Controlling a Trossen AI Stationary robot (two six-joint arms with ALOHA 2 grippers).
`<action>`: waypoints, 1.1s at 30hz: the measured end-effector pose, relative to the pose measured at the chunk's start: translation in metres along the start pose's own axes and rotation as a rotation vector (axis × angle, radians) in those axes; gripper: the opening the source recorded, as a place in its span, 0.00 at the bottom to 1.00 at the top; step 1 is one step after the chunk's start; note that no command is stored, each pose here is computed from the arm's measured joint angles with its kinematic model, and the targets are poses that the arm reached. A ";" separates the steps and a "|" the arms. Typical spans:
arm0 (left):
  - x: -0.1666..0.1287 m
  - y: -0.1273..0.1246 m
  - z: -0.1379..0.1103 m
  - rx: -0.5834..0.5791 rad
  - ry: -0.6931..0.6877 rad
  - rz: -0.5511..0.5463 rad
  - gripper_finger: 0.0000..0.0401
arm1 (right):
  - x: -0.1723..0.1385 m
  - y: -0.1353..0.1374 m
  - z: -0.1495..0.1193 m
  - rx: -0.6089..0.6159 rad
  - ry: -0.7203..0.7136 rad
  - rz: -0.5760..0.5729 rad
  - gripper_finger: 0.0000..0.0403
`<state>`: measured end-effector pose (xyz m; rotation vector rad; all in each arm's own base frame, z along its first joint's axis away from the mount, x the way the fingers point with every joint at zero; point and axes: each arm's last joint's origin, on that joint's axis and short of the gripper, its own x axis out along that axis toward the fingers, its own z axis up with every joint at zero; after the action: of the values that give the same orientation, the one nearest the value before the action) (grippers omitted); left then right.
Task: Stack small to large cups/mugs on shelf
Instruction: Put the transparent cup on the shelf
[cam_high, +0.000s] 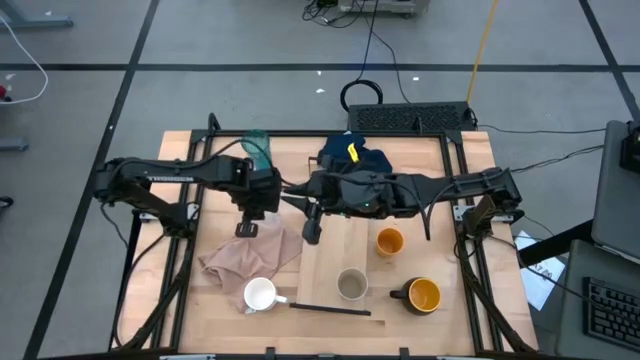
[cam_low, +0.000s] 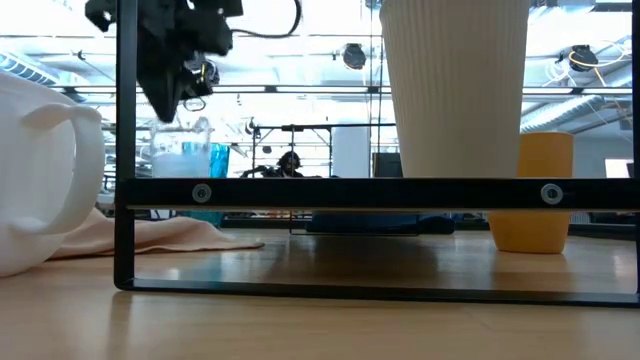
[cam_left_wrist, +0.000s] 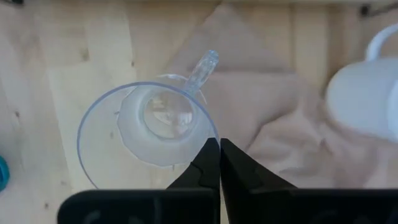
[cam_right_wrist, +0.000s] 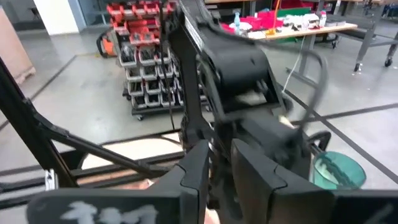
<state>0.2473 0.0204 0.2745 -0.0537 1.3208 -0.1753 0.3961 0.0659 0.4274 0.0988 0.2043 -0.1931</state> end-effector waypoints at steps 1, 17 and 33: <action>-0.004 -0.003 0.002 -0.003 -0.018 0.001 0.00 | 0.000 -0.001 -0.001 -0.004 0.010 -0.003 0.15; -0.060 -0.067 0.033 0.135 -0.230 -0.016 0.00 | -0.055 -0.020 0.041 -0.048 -0.123 -0.007 0.15; -0.021 -0.112 0.054 0.265 -0.198 -0.077 0.00 | -0.115 -0.037 0.071 -0.063 -0.224 0.008 0.15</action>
<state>0.2834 -0.0896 0.3239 0.1007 1.0897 -0.3995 0.2919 0.0420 0.5175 0.0146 -0.0130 -0.1881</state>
